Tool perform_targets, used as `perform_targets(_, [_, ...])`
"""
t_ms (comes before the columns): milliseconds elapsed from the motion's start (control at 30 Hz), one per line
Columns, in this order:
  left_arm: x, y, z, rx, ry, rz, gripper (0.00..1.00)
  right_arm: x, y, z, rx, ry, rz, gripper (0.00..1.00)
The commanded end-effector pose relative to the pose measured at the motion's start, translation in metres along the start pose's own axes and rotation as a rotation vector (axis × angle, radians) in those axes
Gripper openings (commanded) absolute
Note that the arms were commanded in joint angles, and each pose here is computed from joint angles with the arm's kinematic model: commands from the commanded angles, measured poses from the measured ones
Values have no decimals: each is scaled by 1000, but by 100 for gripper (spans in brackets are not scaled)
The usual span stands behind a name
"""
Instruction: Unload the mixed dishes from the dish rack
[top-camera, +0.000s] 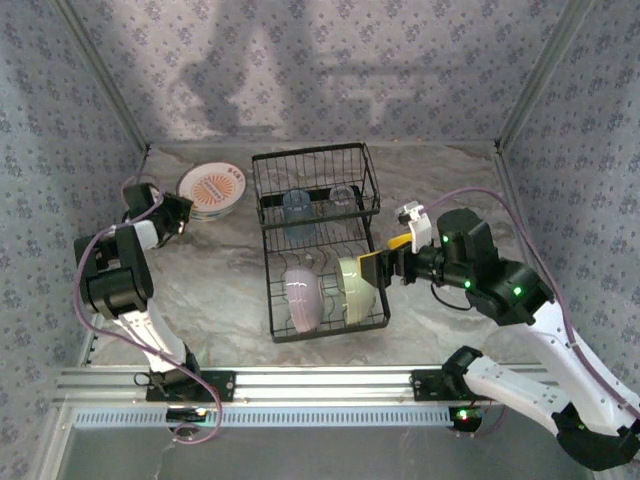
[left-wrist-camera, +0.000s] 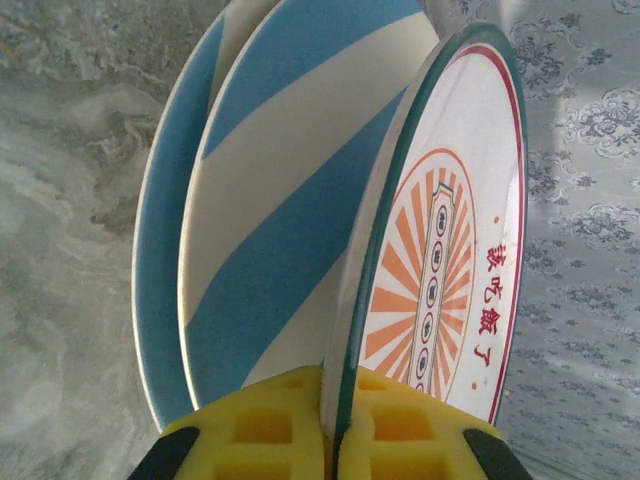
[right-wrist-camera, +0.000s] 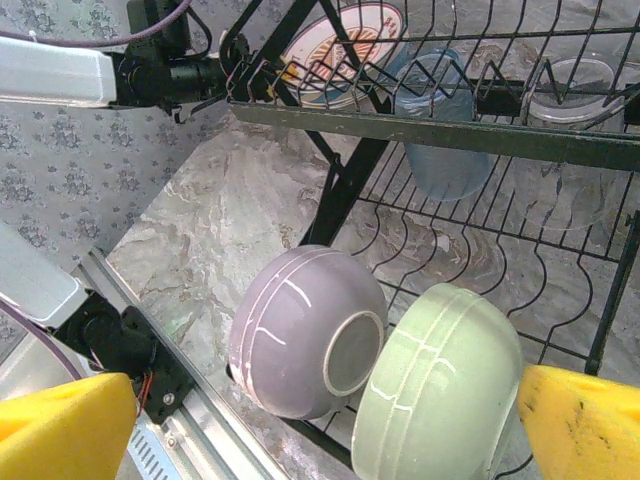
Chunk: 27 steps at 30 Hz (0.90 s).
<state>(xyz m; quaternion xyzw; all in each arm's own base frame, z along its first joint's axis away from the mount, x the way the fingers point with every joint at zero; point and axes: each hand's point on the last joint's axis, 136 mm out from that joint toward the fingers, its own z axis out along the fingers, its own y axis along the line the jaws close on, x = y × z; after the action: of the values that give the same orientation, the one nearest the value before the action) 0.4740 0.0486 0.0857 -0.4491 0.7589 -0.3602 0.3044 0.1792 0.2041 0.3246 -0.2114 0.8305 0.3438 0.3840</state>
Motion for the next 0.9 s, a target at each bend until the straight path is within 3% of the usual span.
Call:
perform_targets(0, [-18, -28, 1, 78, -39, 64, 0, 2, -1, 1, 10, 4, -22, 100])
perform_targets(500, [-19, -23, 8, 59, -27, 69, 0, 7, -3, 4, 24, 19, -23, 99])
perform_targets(600, [-18, -21, 9, 55, -25, 66, 6, 7, -4, 5, 27, 20, -24, 100])
perform_targets(867, [-20, -19, 11, 47, -23, 65, 9, 8, -5, 5, 37, 22, -21, 100])
